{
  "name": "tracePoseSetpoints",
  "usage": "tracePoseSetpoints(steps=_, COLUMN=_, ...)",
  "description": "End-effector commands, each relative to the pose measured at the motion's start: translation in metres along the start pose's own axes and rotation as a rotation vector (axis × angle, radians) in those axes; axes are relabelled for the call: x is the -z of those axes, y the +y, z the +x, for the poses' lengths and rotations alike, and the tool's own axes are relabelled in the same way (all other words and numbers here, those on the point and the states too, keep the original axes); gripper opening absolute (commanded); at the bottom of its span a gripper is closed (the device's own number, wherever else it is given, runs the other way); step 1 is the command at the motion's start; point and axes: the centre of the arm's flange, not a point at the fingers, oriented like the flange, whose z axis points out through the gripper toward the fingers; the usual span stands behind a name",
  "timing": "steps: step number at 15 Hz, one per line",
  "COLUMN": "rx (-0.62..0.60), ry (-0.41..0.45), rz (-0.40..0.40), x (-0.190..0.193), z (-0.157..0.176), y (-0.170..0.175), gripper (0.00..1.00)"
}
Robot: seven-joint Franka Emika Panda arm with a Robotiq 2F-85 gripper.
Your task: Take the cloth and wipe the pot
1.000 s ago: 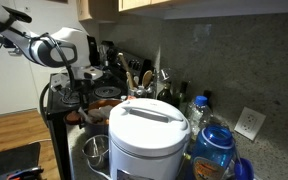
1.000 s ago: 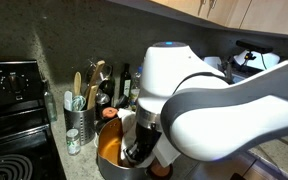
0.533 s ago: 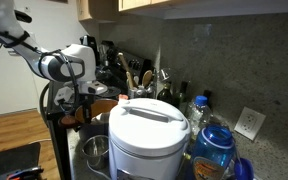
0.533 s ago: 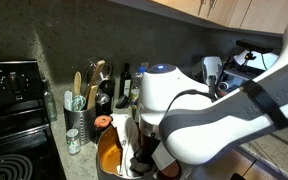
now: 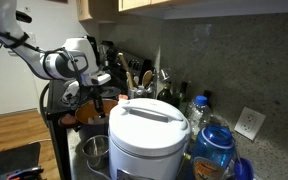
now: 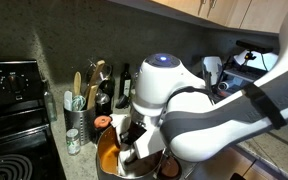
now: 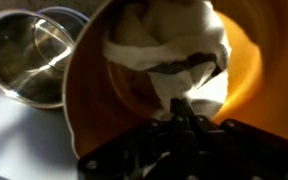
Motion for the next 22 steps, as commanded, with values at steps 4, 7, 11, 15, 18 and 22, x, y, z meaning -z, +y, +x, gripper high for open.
tracePoseSetpoints(steps=4, rx=0.046, ry=-0.056, rz=0.274, x=-0.017, z=-0.014, y=-0.061, gripper=0.01)
tracePoseSetpoints(steps=7, rx=0.082, ry=-0.177, rz=0.266, x=-0.027, z=-0.026, y=-0.074, gripper=0.01)
tracePoseSetpoints(steps=11, rx=0.048, ry=-0.235, rz=0.06, x=-0.028, z=-0.01, y=-0.05, gripper=0.01)
tracePoseSetpoints(steps=15, rx=0.01, ry=-0.176, rz=-0.146, x=-0.019, z=0.013, y=-0.014, gripper=0.01)
tracePoseSetpoints(steps=18, rx=0.021, ry=-0.065, rz=-0.112, x=-0.01, z=0.016, y=-0.019, gripper=0.01)
tracePoseSetpoints(steps=22, rx=0.061, ry=-0.045, rz=0.047, x=-0.006, z=0.005, y=-0.044, gripper=0.01)
